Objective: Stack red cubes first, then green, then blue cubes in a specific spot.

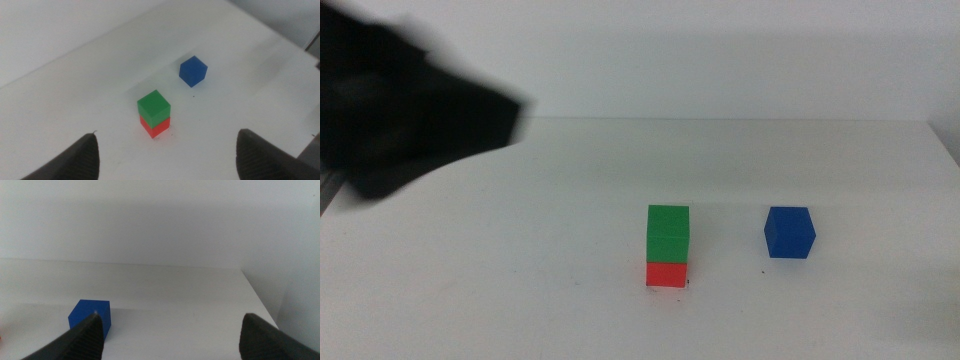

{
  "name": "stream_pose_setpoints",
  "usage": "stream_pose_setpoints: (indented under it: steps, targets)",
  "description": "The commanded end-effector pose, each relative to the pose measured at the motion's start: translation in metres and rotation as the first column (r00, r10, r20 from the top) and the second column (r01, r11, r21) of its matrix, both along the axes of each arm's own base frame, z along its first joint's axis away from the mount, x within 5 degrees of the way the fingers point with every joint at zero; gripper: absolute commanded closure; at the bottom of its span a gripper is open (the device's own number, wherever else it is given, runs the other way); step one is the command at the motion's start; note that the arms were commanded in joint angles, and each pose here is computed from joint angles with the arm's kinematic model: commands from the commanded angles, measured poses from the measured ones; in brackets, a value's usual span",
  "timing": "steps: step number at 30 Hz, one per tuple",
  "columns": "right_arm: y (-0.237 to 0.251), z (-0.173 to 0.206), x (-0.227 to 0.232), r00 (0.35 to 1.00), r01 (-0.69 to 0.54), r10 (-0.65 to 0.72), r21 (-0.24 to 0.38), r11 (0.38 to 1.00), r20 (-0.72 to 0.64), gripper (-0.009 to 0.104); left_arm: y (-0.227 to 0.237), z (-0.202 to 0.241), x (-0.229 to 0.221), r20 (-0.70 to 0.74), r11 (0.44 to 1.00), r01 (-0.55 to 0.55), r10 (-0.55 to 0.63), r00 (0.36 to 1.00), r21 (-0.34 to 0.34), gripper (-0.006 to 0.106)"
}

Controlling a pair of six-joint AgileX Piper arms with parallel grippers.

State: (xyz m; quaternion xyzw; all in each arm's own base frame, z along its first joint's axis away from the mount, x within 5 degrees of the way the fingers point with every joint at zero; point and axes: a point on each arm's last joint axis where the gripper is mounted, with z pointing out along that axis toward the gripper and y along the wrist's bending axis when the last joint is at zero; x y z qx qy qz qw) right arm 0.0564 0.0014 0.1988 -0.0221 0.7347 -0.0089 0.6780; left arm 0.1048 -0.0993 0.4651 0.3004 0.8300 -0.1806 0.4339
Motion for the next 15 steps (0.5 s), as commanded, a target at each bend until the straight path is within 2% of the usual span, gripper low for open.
stream_pose_setpoints:
  steps: [1,2,5,15]
  targets:
    - [0.0,0.0,0.0,1.0,0.004,-0.004,-0.008,1.0,0.011,0.01,0.024,-0.005,-0.022,0.034,0.998,-0.026,0.028,0.999,-0.053,0.007]
    - [0.0,0.0,0.0,1.0,0.004,-0.004,-0.008,1.0,0.011,0.01,0.038,-0.009,-0.036,0.044,0.994,-0.045,0.049,0.998,-0.095,0.007]
    - [0.0,0.0,0.0,1.0,0.004,-0.004,-0.007,1.0,0.011,0.01,0.049,-0.014,-0.046,0.049,0.991,-0.055,0.062,0.997,-0.123,0.007]
    - [0.0,0.0,0.0,1.0,0.004,-0.003,-0.005,1.0,0.011,0.01,0.051,-0.014,-0.046,0.072,0.992,-0.057,0.065,0.995,-0.116,0.007]
